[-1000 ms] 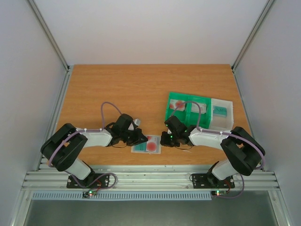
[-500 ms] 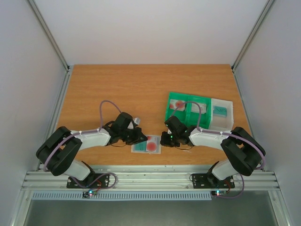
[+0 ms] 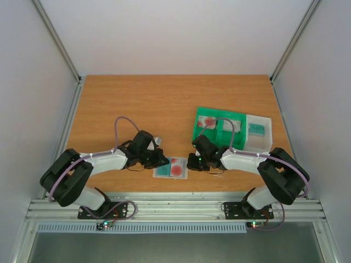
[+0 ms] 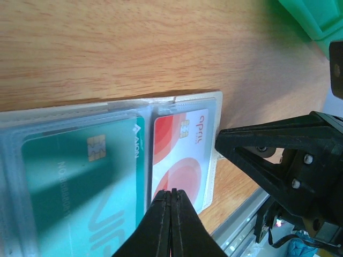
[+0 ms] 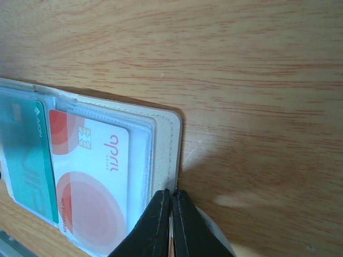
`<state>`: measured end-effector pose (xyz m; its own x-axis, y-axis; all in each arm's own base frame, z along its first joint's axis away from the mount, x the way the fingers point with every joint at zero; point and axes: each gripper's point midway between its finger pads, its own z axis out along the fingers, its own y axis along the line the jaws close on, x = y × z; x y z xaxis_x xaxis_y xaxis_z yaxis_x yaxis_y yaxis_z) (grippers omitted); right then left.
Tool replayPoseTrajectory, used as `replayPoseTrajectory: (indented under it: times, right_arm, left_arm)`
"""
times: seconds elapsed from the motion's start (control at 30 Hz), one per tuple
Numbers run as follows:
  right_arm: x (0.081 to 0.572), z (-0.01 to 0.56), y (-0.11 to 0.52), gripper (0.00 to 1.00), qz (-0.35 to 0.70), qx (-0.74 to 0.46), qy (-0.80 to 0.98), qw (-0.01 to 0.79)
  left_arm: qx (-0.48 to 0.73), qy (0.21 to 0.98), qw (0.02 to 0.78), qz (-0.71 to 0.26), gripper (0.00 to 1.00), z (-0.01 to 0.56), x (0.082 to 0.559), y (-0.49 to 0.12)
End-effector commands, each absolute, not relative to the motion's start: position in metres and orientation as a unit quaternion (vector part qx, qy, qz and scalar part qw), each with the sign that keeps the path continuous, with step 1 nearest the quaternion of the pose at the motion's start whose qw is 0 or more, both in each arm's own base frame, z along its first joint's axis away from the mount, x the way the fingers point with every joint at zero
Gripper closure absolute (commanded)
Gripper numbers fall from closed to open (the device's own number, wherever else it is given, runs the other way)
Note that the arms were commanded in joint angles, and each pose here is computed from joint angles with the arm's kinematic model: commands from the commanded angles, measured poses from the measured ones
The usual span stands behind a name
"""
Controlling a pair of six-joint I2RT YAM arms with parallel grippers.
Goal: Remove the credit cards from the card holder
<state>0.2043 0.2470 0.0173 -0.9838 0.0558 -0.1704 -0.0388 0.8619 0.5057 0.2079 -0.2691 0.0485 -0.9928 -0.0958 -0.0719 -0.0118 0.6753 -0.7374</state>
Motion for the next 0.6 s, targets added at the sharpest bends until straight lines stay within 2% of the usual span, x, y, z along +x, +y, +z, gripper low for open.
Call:
replayPoseTrajectory:
  times: [0.0,0.07,0.3,0.57]
  right_arm:
    - [0.198,0.015,0.239,0.93,0.246,0.0,0.966,0.082]
    - [0.2,0.022,0.242,0.91,0.252,-0.002,0.964,0.086]
    - [0.207,0.053,0.255,0.84,0.282,-0.009,0.954,0.101]
    - [0.208,0.058,0.272,0.81,0.297,-0.016,0.95,0.096]
  left_arm:
    - [-0.02,0.916,0.072,-0.393,1.0,0.057,0.214,-0.266]
    - [-0.015,0.916,0.074,-0.395,0.95,0.058,0.215,-0.266]
    - [-0.011,0.9,0.082,-0.429,0.71,0.062,0.214,-0.274]
    - [-0.006,0.893,0.071,-0.444,0.7,0.054,0.216,-0.283]
